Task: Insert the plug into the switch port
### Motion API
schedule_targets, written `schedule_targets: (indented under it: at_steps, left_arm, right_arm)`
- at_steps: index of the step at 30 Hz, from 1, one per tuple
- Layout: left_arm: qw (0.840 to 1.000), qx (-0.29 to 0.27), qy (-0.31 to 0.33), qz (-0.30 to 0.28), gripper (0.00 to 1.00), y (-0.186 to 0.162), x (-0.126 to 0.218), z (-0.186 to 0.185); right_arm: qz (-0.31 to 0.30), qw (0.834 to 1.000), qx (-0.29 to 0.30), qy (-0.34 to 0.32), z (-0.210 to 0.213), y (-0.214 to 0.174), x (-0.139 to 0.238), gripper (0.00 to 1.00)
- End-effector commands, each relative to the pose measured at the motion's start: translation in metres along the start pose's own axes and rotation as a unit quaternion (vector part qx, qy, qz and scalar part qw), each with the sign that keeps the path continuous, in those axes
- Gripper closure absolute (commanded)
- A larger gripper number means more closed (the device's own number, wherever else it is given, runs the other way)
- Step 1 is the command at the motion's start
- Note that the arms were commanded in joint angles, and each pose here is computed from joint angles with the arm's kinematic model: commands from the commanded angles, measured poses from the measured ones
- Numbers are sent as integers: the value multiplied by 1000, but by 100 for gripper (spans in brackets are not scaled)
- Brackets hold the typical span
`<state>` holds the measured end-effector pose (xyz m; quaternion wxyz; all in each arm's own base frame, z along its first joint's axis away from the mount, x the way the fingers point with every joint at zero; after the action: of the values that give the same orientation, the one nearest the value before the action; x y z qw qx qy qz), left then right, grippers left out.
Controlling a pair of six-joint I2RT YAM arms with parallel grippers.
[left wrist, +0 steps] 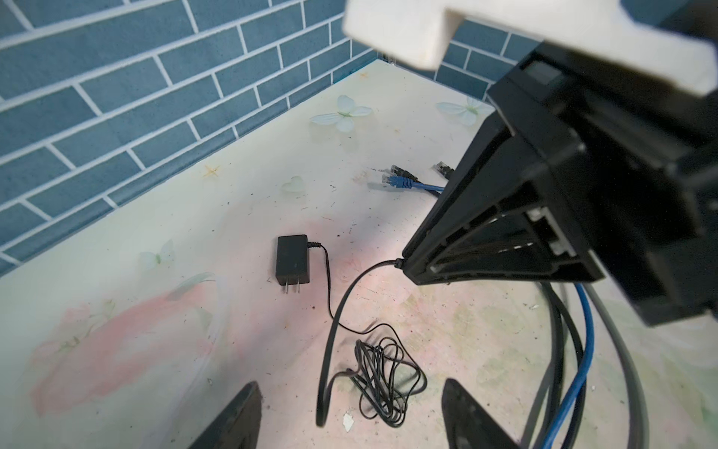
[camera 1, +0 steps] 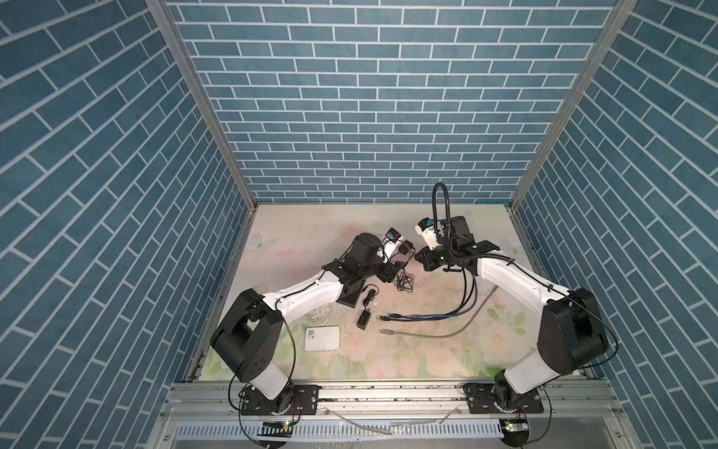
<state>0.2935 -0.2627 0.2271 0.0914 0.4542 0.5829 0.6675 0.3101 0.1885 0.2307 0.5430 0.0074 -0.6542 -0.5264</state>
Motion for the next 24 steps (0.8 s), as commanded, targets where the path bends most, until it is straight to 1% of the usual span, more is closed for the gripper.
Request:
schedule_targets:
  at_steps: [1,4,6,7,9,10,12,13,18,21,24]
  left_arm:
    - [997,-67,-2,27,29,-4,-5,-1]
    - [995,-93,5,38,35,-2,-8,0]
    - [993,-109,3,51,46,-2,-12,1]
    - [992,-113,4,56,54,-2,-14,1]
    - [991,-118,12,64,73,0,-17,3]
    - [990,-121,13,68,80,1,-18,3]
    - [989,-125,17,75,96,2,-21,4]
    - [989,-126,21,77,100,4,-22,4]
    - [987,-145,27,70,100,6,-22,2]
    - [985,-161,25,58,100,5,-20,0]
    - [982,-186,15,41,100,2,-15,-4]
  right_arm:
    - [5,1000,4,27,9,-9,7,100]
    - [4,999,14,38,13,-12,13,100]
    - [0,999,21,42,15,-13,17,100]
    - [-1,999,22,43,16,-14,18,100]
    - [1,999,22,41,16,-15,19,99]
    - [2,999,20,39,16,-16,19,99]
    - [7,999,15,38,15,-18,17,99]
    - [11,999,13,38,15,-19,16,99]
    - [23,999,2,42,14,-21,11,97]
    - [25,998,0,52,15,-18,10,94]
    - [23,998,-1,58,15,-14,10,89]
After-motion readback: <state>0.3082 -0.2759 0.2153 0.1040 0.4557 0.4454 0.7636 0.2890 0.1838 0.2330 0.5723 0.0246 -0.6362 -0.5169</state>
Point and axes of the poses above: each gripper's point midway between its finger pads, its own x axis back along the fingers, its own z axis along the line the jaws close on, y = z × x, the point moved 10 cm from there along x, back along the fingers, and after that the axes turned 8 degrees about x, right-handed, at the moved point
